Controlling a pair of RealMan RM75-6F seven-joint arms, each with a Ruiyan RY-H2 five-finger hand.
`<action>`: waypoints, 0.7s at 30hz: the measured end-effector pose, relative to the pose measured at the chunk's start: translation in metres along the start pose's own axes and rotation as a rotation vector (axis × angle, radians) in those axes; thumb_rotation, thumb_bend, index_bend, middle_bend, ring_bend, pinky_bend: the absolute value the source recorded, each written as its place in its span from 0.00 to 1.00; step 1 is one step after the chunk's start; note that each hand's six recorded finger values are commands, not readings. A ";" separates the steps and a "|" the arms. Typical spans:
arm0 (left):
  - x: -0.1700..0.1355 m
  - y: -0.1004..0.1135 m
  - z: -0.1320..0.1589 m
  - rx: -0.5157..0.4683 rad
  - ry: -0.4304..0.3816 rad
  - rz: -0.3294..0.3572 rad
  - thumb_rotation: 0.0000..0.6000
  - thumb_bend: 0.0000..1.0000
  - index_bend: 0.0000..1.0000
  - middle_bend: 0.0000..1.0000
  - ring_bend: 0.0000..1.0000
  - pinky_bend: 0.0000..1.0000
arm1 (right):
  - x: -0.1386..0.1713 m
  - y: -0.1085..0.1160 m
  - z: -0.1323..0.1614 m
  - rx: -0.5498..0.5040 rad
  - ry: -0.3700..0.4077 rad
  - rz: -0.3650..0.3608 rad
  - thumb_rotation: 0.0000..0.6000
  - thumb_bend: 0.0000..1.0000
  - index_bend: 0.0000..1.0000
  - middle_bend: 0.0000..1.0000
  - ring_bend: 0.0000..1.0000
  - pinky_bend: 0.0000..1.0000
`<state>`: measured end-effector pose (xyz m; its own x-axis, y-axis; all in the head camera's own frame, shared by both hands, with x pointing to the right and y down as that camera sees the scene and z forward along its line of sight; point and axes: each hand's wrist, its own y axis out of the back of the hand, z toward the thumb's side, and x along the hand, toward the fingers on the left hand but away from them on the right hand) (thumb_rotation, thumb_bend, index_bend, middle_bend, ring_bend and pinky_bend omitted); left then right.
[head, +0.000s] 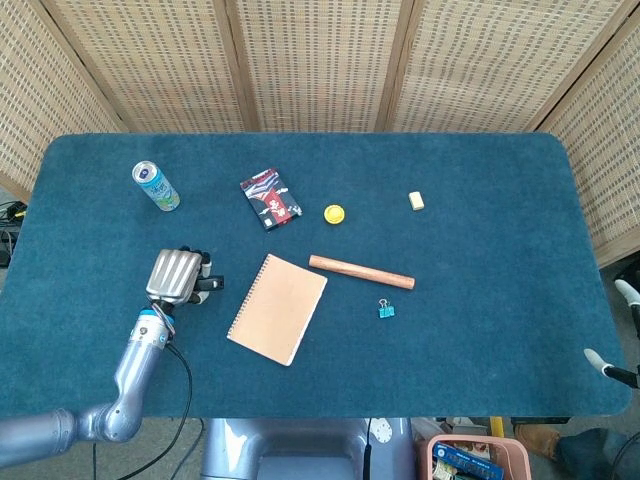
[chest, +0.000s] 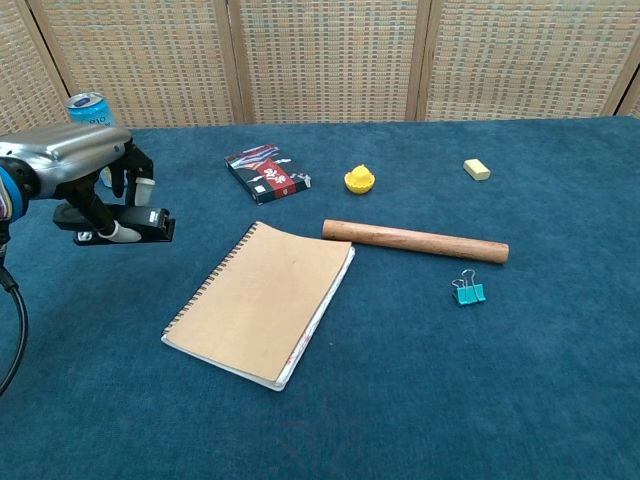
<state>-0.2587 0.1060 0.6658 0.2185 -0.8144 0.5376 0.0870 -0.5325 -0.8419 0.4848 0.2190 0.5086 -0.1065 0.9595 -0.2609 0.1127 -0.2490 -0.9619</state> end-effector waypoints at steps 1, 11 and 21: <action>-0.003 0.004 0.007 0.024 -0.036 0.016 1.00 0.42 0.69 0.54 0.43 0.59 | 0.000 0.000 0.000 -0.001 -0.001 -0.001 1.00 0.00 0.00 0.00 0.00 0.00; -0.018 0.000 0.077 0.299 -0.400 0.041 1.00 0.42 0.69 0.53 0.43 0.59 | 0.000 0.002 -0.002 -0.003 -0.006 -0.001 1.00 0.00 0.00 0.00 0.00 0.00; -0.003 -0.028 0.128 0.447 -0.546 0.038 1.00 0.37 0.69 0.53 0.43 0.58 | -0.002 0.003 -0.011 -0.008 -0.038 -0.005 1.00 0.00 0.00 0.00 0.00 0.00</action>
<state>-0.1372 0.1528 0.6821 0.6751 -0.5363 0.5065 0.4351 -0.2649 -0.8605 0.4958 0.2180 0.5072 -0.1449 0.9548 -0.2595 0.1202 -0.2434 -0.9625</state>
